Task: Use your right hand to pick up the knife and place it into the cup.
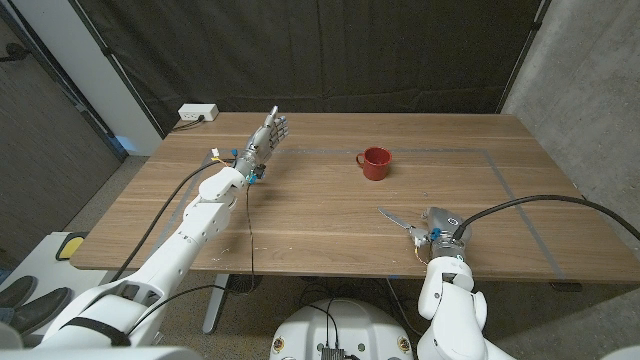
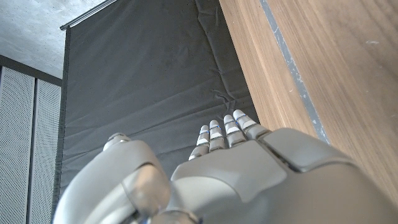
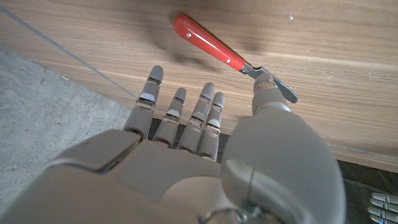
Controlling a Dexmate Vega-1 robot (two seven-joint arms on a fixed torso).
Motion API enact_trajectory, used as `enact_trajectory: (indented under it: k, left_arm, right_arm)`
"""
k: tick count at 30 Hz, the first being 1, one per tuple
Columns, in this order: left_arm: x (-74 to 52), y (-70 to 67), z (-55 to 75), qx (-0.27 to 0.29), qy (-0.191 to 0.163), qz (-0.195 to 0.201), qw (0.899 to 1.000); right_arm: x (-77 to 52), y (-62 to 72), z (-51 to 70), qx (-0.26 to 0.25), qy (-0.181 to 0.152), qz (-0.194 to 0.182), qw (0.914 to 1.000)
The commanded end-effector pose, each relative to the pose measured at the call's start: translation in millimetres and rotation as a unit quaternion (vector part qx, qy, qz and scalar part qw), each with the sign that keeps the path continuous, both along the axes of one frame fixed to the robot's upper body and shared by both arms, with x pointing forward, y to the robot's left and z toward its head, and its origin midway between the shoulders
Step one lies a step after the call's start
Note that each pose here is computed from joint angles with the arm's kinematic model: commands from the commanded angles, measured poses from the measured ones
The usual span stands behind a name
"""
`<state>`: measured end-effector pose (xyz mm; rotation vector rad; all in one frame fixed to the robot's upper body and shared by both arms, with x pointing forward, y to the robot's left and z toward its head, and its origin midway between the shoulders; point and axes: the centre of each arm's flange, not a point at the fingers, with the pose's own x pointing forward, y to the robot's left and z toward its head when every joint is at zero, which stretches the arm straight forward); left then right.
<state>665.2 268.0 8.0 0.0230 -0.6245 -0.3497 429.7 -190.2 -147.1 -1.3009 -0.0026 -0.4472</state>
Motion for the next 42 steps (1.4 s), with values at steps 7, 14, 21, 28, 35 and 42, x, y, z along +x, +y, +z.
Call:
enact_trajectory:
  k: [7,14,21,28,35,42]
  left_arm:
    - [0.2,-2.4,-1.1,0.002,0.006,0.004,1.000]
    - [0.7,-3.5,-0.1,0.003,0.005,0.003,1.000]
    - [1.4,-3.2,-1.0,0.002,0.007,0.002,1.000]
    - [2.4,-1.9,-2.6,0.000,0.009,0.003,1.000]
    - [3.4,-0.4,-2.1,-0.001,0.009,0.003,1.000]
    - [5.8,-0.2,-1.2,-0.001,0.011,0.004,1.000]
  right_arm:
    - [6.6,-4.0,-10.2,-0.001,0.010,-0.011,0.9999]
    - [9.1,-5.4,-11.6,-0.002,0.023,-0.013,0.9996]
    - [9.5,-6.1,-8.5,-0.001,0.027,-0.011,0.9996]
    - [10.7,-3.6,-5.7,-0.004,0.027,-0.009,0.9996]
    - [12.9,-4.0,-7.0,-0.005,0.030,-0.008,0.9995]
    - [15.4,-2.8,-8.7,-0.008,0.036,-0.008,0.9993]
